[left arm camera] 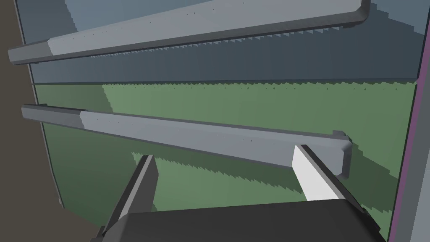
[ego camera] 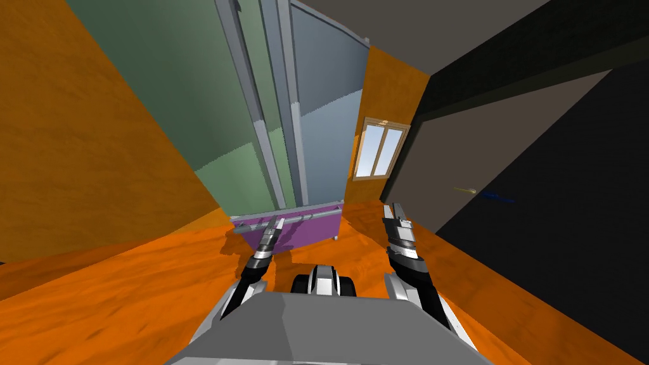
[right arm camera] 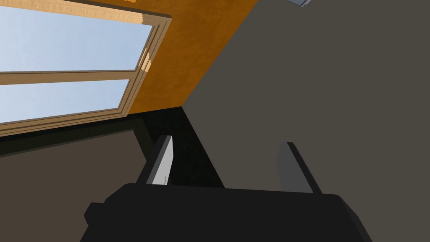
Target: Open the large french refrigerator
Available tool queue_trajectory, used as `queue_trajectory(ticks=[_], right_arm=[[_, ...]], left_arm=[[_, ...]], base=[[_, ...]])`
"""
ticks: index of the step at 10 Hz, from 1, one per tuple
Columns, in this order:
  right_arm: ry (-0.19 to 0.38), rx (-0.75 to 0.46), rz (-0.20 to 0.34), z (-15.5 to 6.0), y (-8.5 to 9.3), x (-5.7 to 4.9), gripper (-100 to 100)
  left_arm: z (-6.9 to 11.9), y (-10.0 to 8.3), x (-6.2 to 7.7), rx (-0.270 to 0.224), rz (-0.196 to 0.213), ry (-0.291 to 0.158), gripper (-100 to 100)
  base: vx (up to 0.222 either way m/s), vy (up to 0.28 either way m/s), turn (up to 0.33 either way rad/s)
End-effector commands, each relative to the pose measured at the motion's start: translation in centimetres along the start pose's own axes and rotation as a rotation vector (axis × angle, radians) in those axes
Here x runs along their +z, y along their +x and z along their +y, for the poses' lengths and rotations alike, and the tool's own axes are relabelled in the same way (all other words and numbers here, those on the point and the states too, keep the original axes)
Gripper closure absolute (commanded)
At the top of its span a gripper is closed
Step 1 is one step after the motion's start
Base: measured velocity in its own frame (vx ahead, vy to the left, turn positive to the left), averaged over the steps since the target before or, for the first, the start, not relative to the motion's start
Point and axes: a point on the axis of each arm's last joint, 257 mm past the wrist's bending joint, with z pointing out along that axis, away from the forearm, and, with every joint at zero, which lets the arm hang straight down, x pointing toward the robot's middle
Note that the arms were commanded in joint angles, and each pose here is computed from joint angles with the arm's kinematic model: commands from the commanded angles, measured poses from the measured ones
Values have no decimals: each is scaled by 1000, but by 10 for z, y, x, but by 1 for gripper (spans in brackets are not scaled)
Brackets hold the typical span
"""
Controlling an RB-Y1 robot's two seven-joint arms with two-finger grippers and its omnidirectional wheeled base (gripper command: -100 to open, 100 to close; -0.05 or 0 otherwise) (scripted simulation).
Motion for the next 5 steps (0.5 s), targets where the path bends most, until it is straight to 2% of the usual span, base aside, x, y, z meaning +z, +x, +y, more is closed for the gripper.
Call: queue_trajectory(ticks=[1,5], right_arm=[[0,0,0,0,0,0,0],[0,0,0,0,0,0,0]], left_arm=[[15,3,-9,-8,-1,-19,-100],[37,7,-25,-25,-8,-46,-100]], base=[[117,-7,-15],[121,1,-41]])
